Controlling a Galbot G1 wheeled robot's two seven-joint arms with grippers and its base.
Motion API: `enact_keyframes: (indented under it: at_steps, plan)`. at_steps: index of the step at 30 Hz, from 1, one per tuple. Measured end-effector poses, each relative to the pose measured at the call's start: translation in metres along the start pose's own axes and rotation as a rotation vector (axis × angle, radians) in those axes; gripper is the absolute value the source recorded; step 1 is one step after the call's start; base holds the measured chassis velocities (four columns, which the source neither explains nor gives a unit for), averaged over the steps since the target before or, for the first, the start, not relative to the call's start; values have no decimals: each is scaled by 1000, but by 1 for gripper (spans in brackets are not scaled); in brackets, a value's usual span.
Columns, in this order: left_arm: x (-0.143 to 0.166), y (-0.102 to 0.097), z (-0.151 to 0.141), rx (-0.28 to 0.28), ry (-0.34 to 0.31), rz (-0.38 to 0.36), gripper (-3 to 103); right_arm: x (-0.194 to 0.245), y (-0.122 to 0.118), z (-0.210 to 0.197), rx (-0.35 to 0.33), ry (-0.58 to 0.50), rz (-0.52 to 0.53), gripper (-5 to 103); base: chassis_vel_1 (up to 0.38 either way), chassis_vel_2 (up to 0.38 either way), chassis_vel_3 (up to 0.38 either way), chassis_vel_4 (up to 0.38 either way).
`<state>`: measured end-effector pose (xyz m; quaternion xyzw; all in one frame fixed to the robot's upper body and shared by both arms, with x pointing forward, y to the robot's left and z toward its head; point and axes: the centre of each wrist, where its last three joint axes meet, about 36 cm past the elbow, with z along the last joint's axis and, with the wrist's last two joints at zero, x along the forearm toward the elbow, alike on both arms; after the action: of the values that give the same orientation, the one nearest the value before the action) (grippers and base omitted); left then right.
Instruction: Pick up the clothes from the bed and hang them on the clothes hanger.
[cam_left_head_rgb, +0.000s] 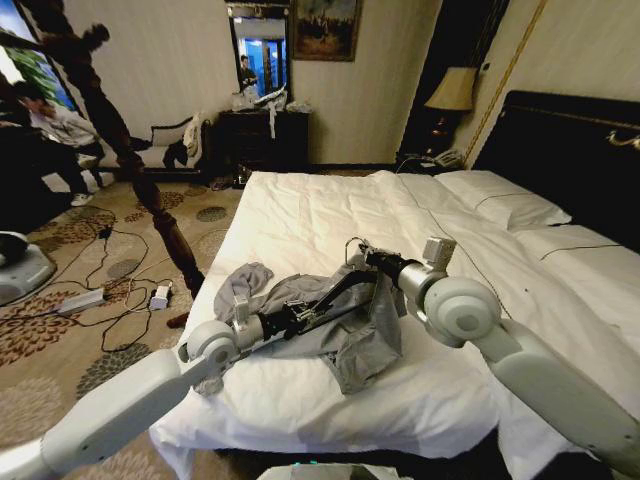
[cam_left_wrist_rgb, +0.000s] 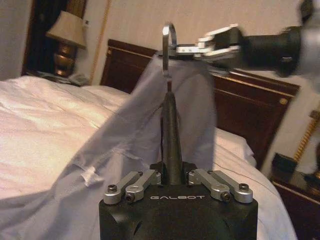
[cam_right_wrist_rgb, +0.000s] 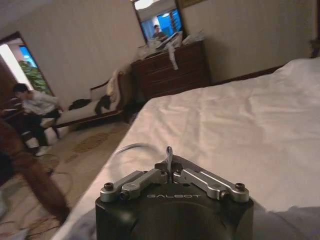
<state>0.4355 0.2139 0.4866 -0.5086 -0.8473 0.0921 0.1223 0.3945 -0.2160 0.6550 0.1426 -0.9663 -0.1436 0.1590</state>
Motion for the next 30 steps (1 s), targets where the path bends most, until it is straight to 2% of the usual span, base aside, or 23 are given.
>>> enact_keyframes:
  at_steps: [8,18,21,24,27,29,30]
  plan:
    - [-25,-1,-6,24,-41,11,18,1,7,13,-30,46,-15,0,0,0,0,0]
    - [-23,-6,-1,45,-54,11,18,-2,11,17,-40,49,-31,-1,0,0,0,0]
    - [-18,-7,1,51,-72,-5,18,4,11,22,-19,63,-48,16,0,0,0,0]
    - [-15,-5,-2,43,-95,-9,17,10,13,25,-3,80,-65,21,0,0,0,0]
    - [-14,-2,-3,40,-102,-17,17,19,17,29,16,90,-86,37,0,0,0,0]
    - [-15,-1,-3,39,-103,-18,17,19,18,29,18,90,-88,37,0,0,0,0]
    - [-16,1,-4,37,-108,-22,17,24,20,29,29,90,-95,43,0,0,0,0]
